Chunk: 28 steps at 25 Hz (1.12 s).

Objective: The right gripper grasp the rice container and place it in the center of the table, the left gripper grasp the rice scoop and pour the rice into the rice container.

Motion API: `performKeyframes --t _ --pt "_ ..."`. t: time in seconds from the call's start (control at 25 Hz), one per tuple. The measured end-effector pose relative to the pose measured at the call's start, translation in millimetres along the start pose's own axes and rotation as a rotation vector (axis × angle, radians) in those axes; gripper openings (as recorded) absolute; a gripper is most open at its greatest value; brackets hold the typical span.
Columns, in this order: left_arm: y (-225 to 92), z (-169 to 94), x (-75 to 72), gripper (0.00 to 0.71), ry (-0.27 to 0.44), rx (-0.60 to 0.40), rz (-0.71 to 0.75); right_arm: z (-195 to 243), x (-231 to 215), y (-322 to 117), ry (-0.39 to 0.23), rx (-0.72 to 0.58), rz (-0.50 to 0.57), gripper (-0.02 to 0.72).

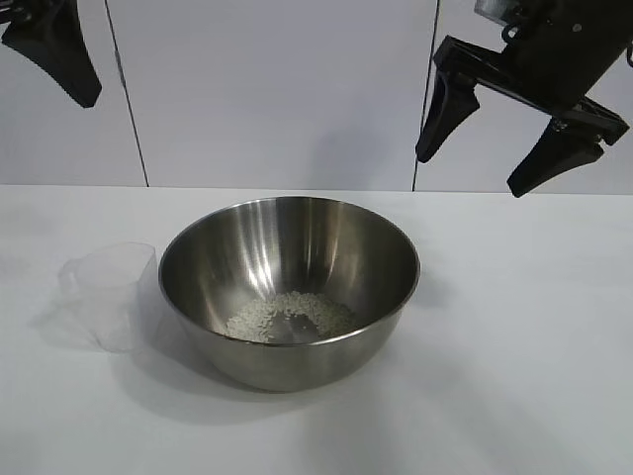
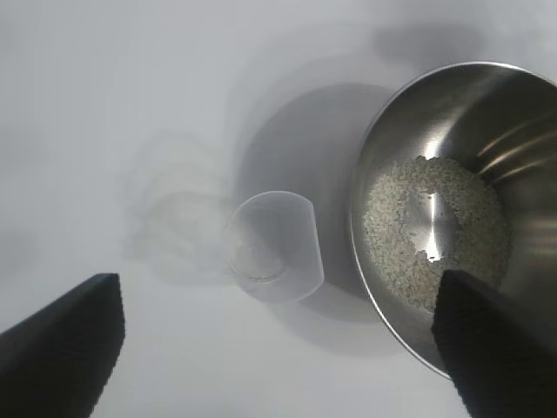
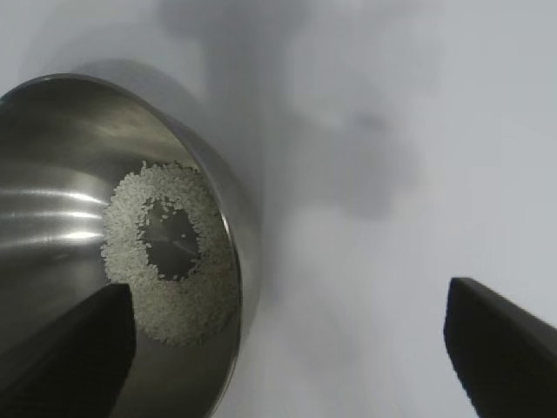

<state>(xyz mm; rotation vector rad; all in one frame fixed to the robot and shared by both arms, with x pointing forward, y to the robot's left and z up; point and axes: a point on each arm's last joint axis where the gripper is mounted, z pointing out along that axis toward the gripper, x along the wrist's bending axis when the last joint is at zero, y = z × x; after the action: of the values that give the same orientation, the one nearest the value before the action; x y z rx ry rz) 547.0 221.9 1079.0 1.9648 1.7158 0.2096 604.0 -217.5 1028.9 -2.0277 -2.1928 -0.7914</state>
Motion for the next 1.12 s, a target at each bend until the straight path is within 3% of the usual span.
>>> performKeyframes --t 0.16,0.4,1.12 --pt "8.7 11.1 9.7 0.694 -0.109 0.037 -0.057 -0.2 4.9 0.7 0.054 -0.007 0.008 0.661" --pt "11.7 23.9 2.2 0.694 -0.262 0.051 -0.094 -0.3 5.9 0.5 0.065 -0.004 0.008 0.661" --pt "12.7 23.8 1.5 0.694 -0.271 0.039 -0.087 -0.3 6.1 0.7 0.067 -0.006 0.009 0.661"
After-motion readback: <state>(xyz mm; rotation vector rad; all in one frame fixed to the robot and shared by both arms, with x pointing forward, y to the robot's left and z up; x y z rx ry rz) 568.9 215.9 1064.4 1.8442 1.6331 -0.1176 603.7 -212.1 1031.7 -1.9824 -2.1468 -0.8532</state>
